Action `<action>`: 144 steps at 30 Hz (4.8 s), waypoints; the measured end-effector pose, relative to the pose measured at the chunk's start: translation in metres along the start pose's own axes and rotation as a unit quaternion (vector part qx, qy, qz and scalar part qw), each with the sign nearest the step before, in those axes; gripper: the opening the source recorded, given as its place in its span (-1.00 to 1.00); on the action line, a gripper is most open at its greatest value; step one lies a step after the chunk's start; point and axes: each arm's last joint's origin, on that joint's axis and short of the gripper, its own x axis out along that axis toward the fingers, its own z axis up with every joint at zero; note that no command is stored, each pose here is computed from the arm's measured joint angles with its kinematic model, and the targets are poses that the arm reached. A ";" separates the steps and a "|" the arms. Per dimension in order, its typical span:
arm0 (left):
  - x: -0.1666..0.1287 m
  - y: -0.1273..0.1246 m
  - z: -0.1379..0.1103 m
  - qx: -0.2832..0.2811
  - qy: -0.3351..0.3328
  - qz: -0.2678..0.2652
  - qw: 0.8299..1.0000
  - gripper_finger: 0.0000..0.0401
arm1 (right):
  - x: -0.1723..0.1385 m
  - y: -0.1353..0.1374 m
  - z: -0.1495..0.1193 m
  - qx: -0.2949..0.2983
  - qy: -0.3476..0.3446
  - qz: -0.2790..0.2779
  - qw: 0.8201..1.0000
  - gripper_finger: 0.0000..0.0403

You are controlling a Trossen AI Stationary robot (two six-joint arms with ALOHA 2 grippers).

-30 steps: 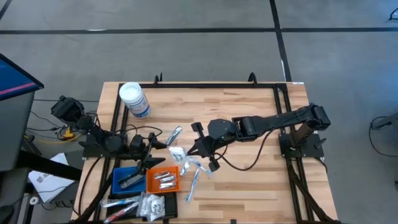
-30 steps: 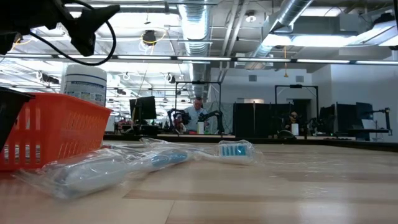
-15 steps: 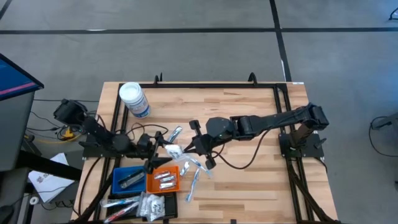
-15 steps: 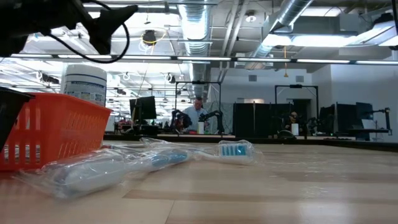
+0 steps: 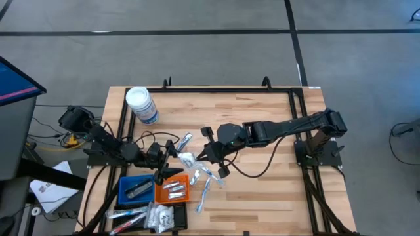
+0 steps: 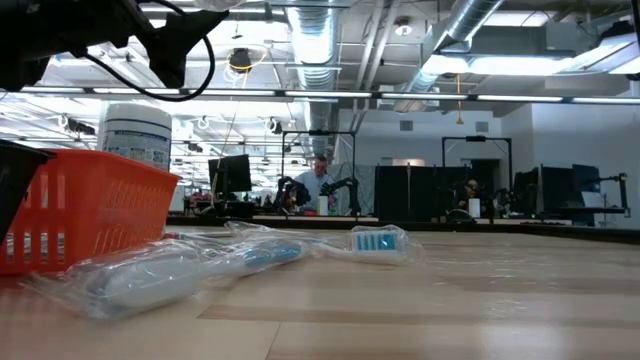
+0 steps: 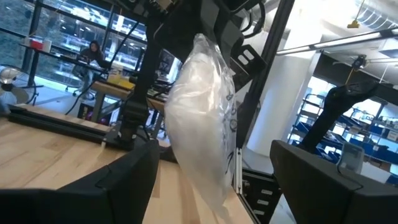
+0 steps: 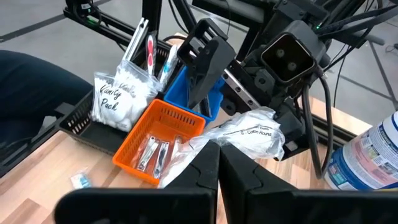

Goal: Pick & Place Travel size toiletries
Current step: Put the cotton pack into the right black basket

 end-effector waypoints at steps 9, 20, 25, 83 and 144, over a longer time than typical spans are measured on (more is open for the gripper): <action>0.000 -0.001 0.000 -0.001 0.003 -0.009 1.000 0.25 | 0.000 0.003 0.001 -0.002 -0.001 0.003 1.000 -1.00; 0.000 -0.002 -0.001 -0.004 0.006 -0.019 1.000 -0.75 | 0.000 0.002 0.001 -0.002 -0.002 0.002 1.000 -1.00; -0.001 -0.003 -0.001 -0.042 0.009 -0.021 0.999 -0.95 | 0.000 0.000 -0.003 0.034 0.012 0.003 0.999 -0.96; 0.034 -0.153 0.009 -0.555 0.428 0.368 0.611 -0.99 | -0.096 -0.054 -0.033 0.069 0.007 -0.100 0.993 0.29; 0.049 -0.114 -0.024 -0.498 0.535 0.350 0.586 -0.32 | -0.096 -0.070 -0.043 0.084 0.021 -0.120 0.989 0.29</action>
